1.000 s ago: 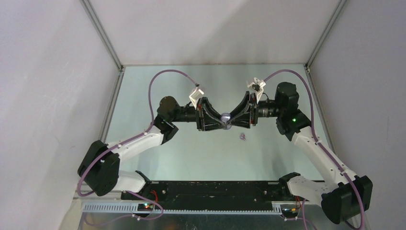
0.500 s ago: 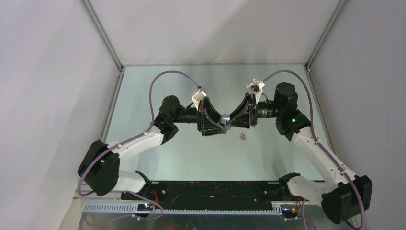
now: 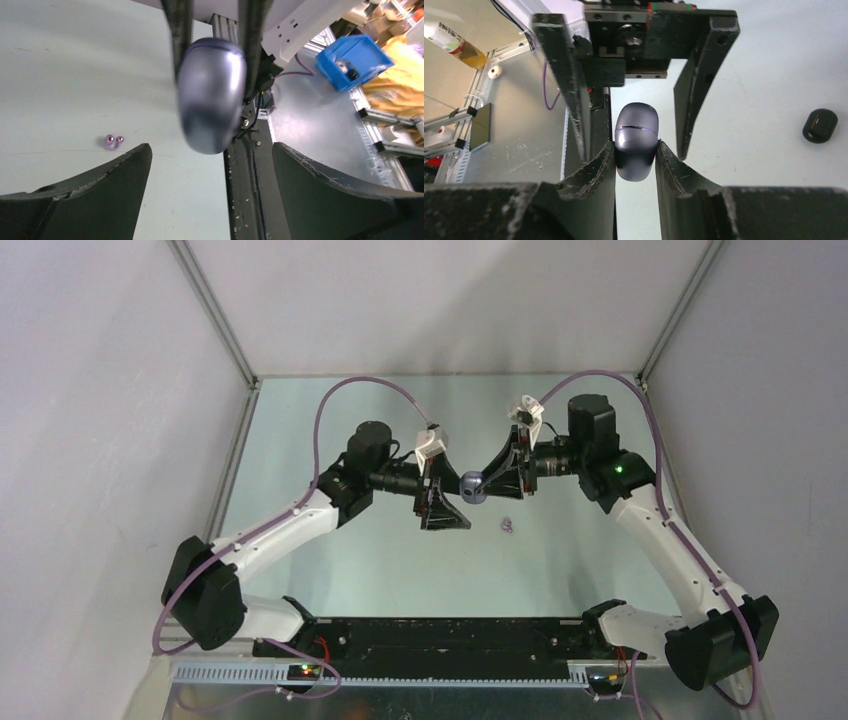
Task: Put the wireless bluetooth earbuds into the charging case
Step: Open the charging case.
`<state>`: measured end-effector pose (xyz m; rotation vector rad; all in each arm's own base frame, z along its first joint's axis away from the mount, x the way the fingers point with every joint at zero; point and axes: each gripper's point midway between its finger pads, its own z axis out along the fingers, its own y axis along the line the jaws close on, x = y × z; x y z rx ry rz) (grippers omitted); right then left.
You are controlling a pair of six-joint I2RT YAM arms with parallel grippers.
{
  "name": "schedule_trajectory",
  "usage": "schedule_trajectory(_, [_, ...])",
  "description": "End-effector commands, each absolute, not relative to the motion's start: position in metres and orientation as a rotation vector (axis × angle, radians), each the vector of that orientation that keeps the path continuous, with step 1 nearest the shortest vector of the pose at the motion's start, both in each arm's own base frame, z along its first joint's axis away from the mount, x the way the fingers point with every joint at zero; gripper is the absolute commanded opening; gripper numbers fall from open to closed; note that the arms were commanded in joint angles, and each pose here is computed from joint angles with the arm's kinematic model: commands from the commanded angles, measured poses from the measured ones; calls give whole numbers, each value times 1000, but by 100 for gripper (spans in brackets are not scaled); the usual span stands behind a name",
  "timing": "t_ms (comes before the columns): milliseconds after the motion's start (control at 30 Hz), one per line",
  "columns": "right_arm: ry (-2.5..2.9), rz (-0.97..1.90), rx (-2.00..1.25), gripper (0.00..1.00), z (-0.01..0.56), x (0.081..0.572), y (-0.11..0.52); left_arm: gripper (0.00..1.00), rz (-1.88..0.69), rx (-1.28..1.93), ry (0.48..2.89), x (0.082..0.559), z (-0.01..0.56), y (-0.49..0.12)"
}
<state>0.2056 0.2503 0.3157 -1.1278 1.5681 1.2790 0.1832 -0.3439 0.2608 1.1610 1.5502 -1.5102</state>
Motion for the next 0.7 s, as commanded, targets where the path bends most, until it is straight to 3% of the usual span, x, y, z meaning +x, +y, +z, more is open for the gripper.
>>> schedule_trajectory(0, [1614, 1230, -1194, 0, 302, 205, 244, 99, -1382, 1405, 1430, 162, 264, -333])
schedule_trajectory(667, [1674, 1155, -1332, 0, 267, 193, 238, 99, -1243, 1756, 1368, 130, 247, -329])
